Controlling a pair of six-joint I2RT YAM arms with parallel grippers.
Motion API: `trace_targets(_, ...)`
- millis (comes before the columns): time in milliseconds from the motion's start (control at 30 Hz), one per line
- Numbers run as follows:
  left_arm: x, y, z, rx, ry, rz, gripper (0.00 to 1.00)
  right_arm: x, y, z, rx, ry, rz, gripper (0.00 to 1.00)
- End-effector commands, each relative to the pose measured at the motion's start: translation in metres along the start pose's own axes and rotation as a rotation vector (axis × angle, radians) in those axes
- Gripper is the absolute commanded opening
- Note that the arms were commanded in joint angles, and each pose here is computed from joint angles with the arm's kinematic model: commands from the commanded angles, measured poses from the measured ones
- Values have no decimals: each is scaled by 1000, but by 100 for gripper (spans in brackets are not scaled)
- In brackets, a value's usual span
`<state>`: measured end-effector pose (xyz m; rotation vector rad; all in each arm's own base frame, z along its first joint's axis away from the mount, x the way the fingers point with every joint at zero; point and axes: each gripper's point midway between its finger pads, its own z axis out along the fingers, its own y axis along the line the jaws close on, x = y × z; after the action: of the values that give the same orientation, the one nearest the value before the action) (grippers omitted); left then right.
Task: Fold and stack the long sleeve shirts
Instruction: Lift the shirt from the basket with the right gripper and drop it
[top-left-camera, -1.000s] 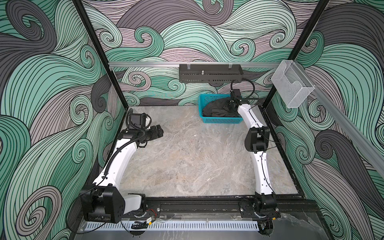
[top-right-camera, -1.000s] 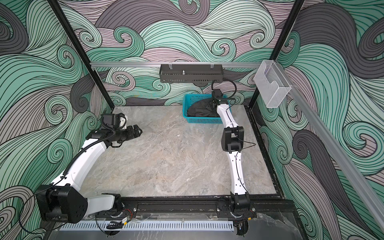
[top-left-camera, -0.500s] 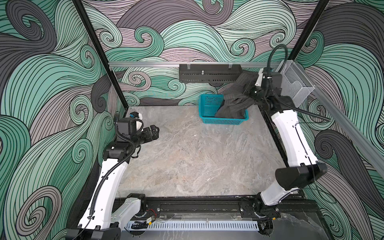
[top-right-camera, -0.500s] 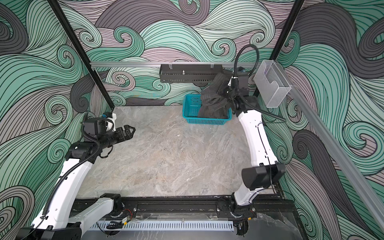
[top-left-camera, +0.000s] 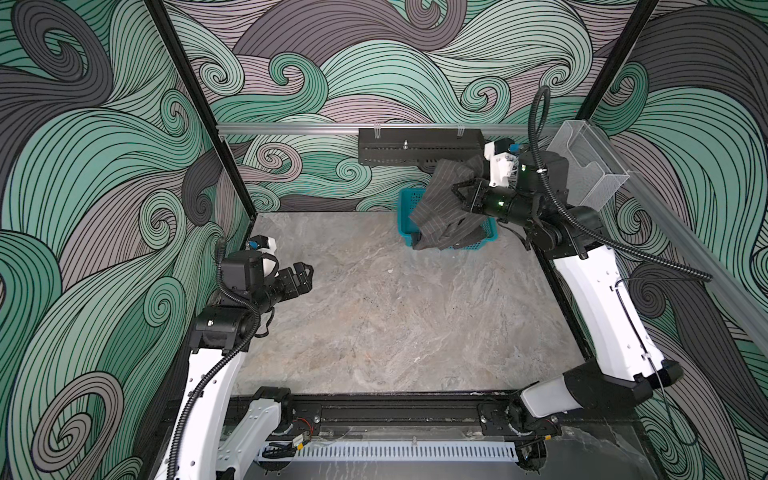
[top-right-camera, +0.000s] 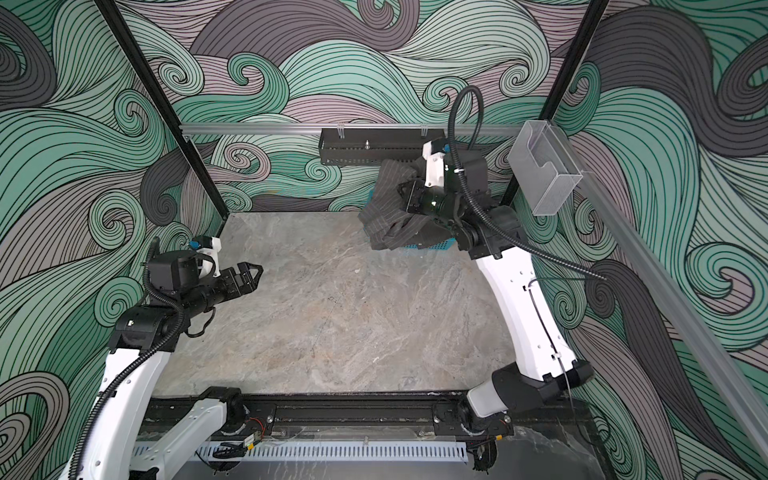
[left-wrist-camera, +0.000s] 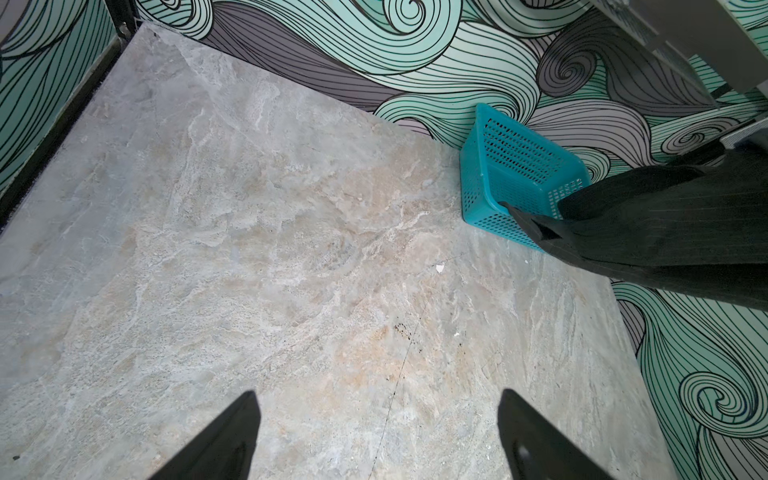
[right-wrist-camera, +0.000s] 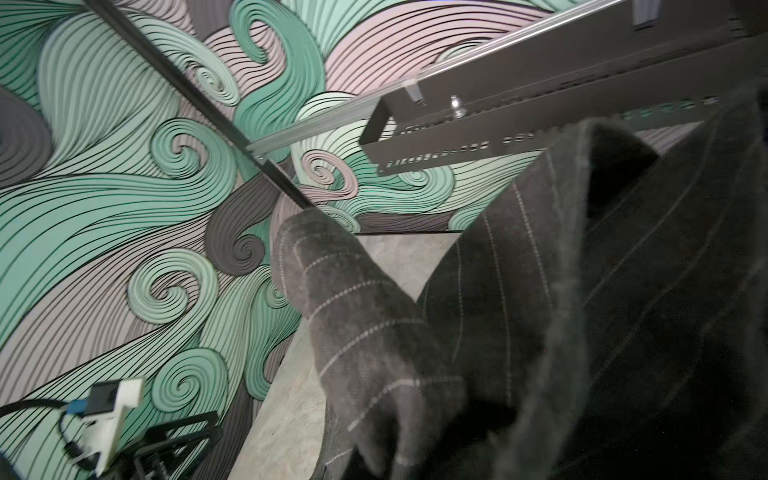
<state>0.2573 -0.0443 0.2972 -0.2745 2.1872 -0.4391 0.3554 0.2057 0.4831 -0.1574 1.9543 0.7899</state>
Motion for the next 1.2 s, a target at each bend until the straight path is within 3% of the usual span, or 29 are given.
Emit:
trace_targets(0, 1, 1, -12, -15, -8, -14, 91, -34, 76, -35, -260, -103, -93, 0)
trace_targets(267, -9, 0, -31, -18, -87, -30, 92, -36, 157, -26, -565, -77, -99, 0)
trace_targets(400, -10, 5, -36, -49, -98, -20, 93, -17, 148, 3, -523, -26, -73, 6)
trace_targets(567, -3, 11, -33, -76, -75, -5, 94, 52, 93, 59, -374, 78, -35, 13)
trace_targets(767, 6, 16, -27, -92, -44, 8, 95, 179, -4, 90, -120, 294, -44, 19)
trace_targets(900, 17, 21, -21, -99, -2, 21, 95, 238, -84, 64, 120, 373, -40, 21)
trace_targets(1033, 39, 23, -10, -81, 77, 7, 94, 261, -154, 13, 378, 393, -24, 25)
trace_targets(1067, 46, 23, -5, -72, 101, -5, 93, 263, -167, 0, 432, 397, -19, 29)
trace_targets(1133, 60, 24, 4, -53, 147, -34, 91, 267, -177, -18, 485, 406, -28, 52)
trace_targets(1167, 69, 25, 9, -42, 173, -52, 91, 268, -178, -23, 496, 414, -34, 57)
